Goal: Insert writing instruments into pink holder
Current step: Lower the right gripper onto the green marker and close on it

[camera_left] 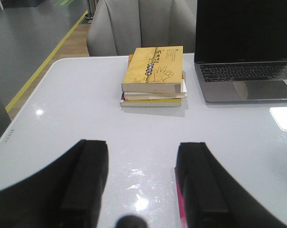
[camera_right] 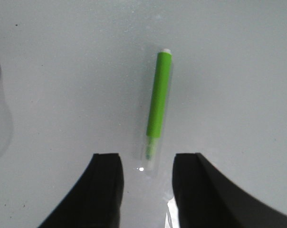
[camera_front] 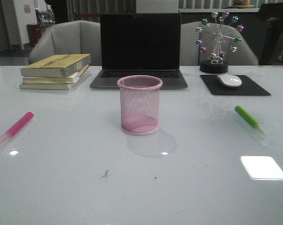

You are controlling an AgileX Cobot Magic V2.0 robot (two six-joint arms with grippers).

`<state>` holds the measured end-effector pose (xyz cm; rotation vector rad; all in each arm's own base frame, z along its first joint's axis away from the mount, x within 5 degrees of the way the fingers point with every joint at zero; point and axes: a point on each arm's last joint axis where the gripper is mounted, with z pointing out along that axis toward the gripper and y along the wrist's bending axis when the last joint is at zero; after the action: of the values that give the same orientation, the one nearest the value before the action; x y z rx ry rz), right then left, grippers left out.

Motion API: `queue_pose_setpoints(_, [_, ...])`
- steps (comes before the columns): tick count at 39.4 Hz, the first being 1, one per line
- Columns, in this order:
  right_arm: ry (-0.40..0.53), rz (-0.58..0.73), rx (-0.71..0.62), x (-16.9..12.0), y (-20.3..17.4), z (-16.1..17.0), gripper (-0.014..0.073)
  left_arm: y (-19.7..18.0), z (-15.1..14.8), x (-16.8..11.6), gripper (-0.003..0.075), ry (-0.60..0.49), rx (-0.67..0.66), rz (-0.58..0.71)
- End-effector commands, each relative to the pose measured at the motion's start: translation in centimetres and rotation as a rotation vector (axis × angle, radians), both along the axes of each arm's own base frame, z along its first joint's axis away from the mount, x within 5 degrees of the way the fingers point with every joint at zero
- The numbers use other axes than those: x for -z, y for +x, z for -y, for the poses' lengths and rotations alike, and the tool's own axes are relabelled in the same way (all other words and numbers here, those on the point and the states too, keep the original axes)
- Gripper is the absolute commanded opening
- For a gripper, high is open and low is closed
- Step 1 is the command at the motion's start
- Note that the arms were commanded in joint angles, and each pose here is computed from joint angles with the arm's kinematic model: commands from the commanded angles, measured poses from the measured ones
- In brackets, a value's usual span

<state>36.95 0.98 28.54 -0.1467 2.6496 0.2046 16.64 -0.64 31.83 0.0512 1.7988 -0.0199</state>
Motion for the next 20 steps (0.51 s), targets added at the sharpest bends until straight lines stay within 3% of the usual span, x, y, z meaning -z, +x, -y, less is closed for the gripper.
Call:
queue_pose_setpoints(1, [0.010,0.111,-0.023,-1.9,1.1,-1.0,0.0391,0.1,-0.1,-2.1,0.0404,-0.015,-0.010,0.128])
queue_pose_setpoints(11, [0.001,0.029,-0.042,1.8,3.4,-1.7,0.0391,0.1,-0.1,-2.1,0.0404,-0.015,-0.010,0.128])
queue_pose_setpoints(20, [-0.015,0.048,-0.029,3.8,4.8,-1.6,0.0391,0.1,-0.1,-2.1,0.0404,-0.015,-0.010,0.128])
